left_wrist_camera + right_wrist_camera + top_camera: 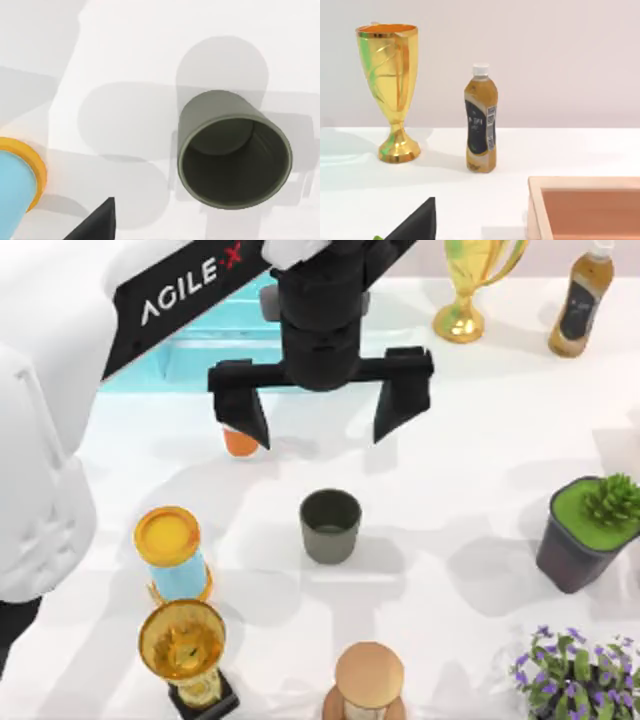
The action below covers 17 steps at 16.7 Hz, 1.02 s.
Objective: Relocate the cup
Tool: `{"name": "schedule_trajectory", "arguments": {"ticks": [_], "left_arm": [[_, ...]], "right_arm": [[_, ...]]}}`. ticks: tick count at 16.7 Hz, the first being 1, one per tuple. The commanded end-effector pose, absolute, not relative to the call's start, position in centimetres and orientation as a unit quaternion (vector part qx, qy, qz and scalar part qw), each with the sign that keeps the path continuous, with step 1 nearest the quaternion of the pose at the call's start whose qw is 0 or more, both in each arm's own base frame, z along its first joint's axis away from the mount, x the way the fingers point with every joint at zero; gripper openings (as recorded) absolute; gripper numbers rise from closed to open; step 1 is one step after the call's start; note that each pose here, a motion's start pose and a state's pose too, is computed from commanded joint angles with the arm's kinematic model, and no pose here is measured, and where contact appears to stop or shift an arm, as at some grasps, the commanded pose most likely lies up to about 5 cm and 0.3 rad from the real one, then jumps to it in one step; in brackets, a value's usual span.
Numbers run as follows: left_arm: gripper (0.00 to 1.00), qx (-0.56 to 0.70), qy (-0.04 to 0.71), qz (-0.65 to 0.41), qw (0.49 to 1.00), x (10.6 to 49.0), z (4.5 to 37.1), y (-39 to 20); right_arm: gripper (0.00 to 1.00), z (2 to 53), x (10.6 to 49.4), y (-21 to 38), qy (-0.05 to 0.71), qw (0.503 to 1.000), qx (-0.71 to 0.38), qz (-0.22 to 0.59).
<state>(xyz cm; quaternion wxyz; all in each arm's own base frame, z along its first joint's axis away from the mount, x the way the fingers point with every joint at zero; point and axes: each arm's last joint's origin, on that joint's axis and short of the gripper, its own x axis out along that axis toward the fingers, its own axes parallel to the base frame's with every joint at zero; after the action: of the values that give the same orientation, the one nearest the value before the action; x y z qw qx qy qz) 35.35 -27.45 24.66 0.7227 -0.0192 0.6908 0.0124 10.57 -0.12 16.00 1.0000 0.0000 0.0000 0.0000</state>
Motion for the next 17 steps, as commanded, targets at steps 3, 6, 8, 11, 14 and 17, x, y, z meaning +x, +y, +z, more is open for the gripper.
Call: {"name": "schedule_trajectory", "arguments": {"ticks": [3,6,8,11,14,17], "left_arm": [[1.00,0.003,0.704,-0.003,0.710,34.2,24.0,-30.3],[1.00,0.008,0.707,-0.006,0.707,34.0,23.8,-30.9],[1.00,0.008,0.707,-0.006,0.707,34.0,23.8,-30.9],[1.00,0.007,0.707,-0.006,0.708,34.1,23.4,-30.8],[1.00,0.008,0.707,-0.007,0.707,34.3,21.0,-31.1],[1.00,0.007,0.707,-0.007,0.707,34.3,16.9,-31.1]], "right_arm": [[1.00,16.0,10.6,-0.1,0.000,1.000,0.000,0.000],[1.00,16.0,10.6,-0.1,0.000,1.000,0.000,0.000],[1.00,16.0,10.6,-0.1,0.000,1.000,0.000,0.000],[1.00,16.0,10.6,-0.1,0.000,1.000,0.000,0.000],[1.00,16.0,10.6,-0.1,0.000,1.000,0.000,0.000],[1.00,16.0,10.6,-0.1,0.000,1.000,0.000,0.000]]}}
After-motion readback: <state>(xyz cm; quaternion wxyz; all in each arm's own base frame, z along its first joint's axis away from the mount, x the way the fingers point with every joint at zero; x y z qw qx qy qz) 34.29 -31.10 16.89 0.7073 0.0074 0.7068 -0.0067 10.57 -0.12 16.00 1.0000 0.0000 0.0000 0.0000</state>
